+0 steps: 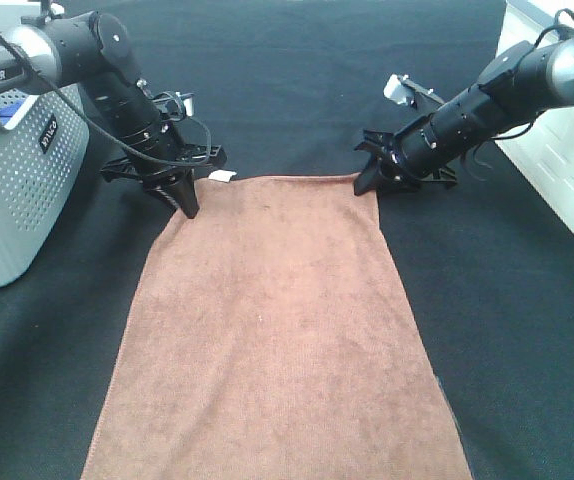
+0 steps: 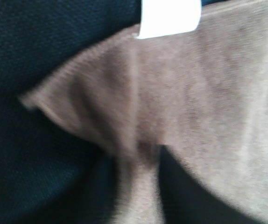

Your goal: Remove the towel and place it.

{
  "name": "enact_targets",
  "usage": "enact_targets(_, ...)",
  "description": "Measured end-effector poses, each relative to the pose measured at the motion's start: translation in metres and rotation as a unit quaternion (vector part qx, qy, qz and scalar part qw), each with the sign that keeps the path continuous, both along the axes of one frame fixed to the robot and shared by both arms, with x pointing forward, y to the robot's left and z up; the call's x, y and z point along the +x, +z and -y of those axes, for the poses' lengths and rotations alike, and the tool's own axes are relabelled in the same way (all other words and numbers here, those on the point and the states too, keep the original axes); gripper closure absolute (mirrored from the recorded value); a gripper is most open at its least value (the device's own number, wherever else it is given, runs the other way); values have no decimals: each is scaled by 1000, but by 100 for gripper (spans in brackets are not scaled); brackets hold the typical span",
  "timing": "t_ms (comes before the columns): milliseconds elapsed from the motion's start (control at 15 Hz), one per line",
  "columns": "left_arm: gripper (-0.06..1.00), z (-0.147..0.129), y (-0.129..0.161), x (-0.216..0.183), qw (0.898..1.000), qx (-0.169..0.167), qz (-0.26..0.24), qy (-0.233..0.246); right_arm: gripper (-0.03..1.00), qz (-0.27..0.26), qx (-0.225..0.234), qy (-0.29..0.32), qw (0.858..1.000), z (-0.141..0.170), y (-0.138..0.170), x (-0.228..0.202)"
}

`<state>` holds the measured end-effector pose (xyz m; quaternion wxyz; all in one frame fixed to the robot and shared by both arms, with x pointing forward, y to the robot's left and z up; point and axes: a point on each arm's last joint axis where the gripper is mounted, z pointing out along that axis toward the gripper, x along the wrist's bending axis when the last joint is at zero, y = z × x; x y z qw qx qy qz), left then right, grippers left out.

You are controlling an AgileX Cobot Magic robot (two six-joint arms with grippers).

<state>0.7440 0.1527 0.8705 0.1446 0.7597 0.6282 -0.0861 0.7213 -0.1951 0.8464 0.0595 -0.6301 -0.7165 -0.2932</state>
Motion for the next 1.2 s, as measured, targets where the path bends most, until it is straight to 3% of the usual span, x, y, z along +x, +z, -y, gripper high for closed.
enact_targets(133, 94, 1, 2, 1, 1000, 1, 6, -4, 95, 2, -2, -1, 1000, 0, -1, 0)
enact_targets(467, 94, 3, 24, 15, 997, 19, 68, -15, 95, 50, -32, 14, 998, -2, 11, 5)
enact_targets(667, 94, 1, 35, 23, 993, 36, 111, -15, 95, 127, -44, 31, 990, -3, 40, 26)
enact_targets(867, 94, -7, 50, 34, 984, 47, 169, -3, 95, 203, -56, 25, 977, -3, 68, 44)
enact_targets(1200, 94, -11, 61, 51, 965, 32, 261, 24, 95, 266, -59, -15, 962, -1, 78, 65)
